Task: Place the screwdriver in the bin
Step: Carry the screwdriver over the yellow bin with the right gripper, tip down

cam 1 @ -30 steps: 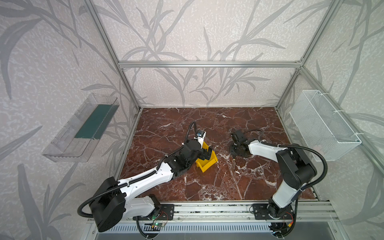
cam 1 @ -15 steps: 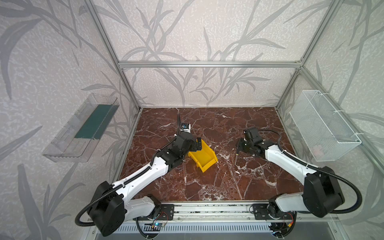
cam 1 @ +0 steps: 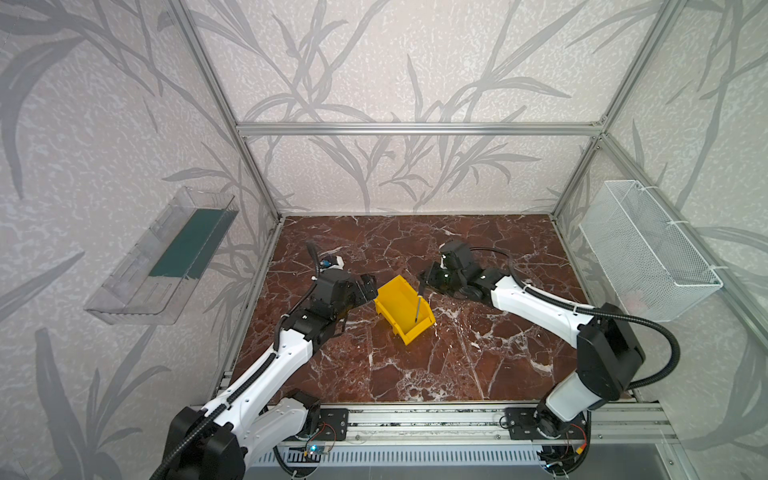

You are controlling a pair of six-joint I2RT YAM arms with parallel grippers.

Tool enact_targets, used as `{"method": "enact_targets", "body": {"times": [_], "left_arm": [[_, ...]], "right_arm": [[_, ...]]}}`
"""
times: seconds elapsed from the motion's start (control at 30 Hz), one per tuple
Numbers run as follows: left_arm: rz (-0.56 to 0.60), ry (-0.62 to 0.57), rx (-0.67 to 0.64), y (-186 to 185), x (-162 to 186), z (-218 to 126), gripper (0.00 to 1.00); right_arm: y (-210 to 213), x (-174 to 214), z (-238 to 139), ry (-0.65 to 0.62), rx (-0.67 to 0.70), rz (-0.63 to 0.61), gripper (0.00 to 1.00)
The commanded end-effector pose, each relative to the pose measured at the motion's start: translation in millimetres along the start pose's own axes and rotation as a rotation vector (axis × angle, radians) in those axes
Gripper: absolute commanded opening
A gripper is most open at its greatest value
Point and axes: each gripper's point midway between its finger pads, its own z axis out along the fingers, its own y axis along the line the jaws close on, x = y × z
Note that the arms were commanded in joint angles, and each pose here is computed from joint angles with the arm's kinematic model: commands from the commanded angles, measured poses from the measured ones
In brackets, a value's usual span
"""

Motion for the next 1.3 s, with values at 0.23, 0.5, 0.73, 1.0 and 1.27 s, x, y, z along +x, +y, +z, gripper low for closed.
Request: {"method": "enact_targets", "body": {"times": [0.23,0.5,0.73,1.0,1.27], "left_arm": [[-0.088,0.015,0.030,13.6,12.6,-10.6,0.99],[-0.090,0.035,0.037,12.7,16.0,-5.8,0.99],[-0.091,0.031,0.038,12.0,14.7,-4.6,0.99],[-0.095,0.036,0.037,12.1,15.6,-3.5,0.99],[-0.100,0.046,0.042,10.2,16.3,-2.3,0.99]], "right_arm": [[3.2,22.3,60.5,0.045,0.064,-0.301,0.08],[-3.8,35.3,92.2,0.062,0.104,-0.453,0.10],[-13.9,34.3,101.9,0.033,0.160,-0.444,0.11],[-12.9,14.6,89.1,-0.064,0.218,-0.418,0.11],[-20.3,17.3,89.5,-0.137,0.317,-0.378,0.20]]}}
